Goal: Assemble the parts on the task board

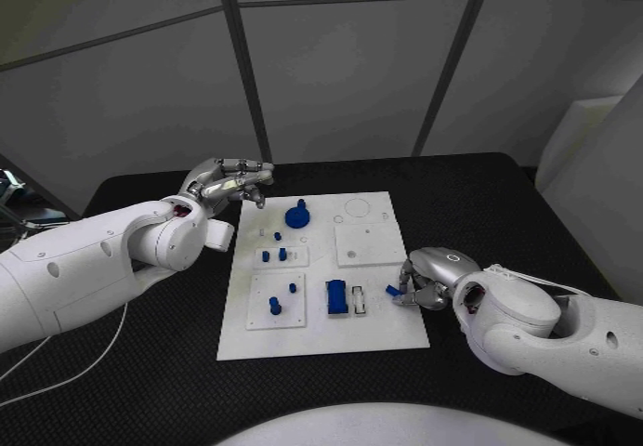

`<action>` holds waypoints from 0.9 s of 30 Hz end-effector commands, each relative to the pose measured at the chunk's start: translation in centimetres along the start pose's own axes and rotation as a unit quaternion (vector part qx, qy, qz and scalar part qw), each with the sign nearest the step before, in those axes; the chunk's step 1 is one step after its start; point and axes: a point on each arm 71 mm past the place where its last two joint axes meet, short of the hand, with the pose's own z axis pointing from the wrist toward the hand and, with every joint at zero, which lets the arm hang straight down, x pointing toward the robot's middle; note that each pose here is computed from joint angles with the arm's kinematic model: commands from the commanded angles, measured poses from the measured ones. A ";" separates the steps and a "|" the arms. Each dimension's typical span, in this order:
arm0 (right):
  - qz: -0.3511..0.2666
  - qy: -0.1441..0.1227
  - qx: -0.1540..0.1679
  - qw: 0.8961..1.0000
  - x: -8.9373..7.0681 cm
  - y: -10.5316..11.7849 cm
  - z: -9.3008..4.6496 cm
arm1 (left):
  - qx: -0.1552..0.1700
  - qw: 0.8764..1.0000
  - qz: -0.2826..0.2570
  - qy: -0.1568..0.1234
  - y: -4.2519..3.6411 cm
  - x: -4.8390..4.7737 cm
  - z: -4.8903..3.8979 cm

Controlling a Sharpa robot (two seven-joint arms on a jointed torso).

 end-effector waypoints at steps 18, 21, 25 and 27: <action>0.201 0.030 0.020 0.979 0.6 1.8 -0.9 | 0.002 1.000 -0.003 0.005 -0.15 0.20 0.03; 0.207 0.028 0.015 0.978 0.6 2.3 -0.8 | 0.002 1.000 -0.003 0.005 -0.16 0.20 0.01; 0.212 0.031 0.010 0.977 0.7 2.9 -0.4 | 0.002 1.000 -0.003 0.006 -0.17 0.26 0.02; 0.214 0.031 0.009 0.976 0.8 3.1 -0.3 | 0.002 1.000 -0.003 0.007 -0.17 0.31 0.03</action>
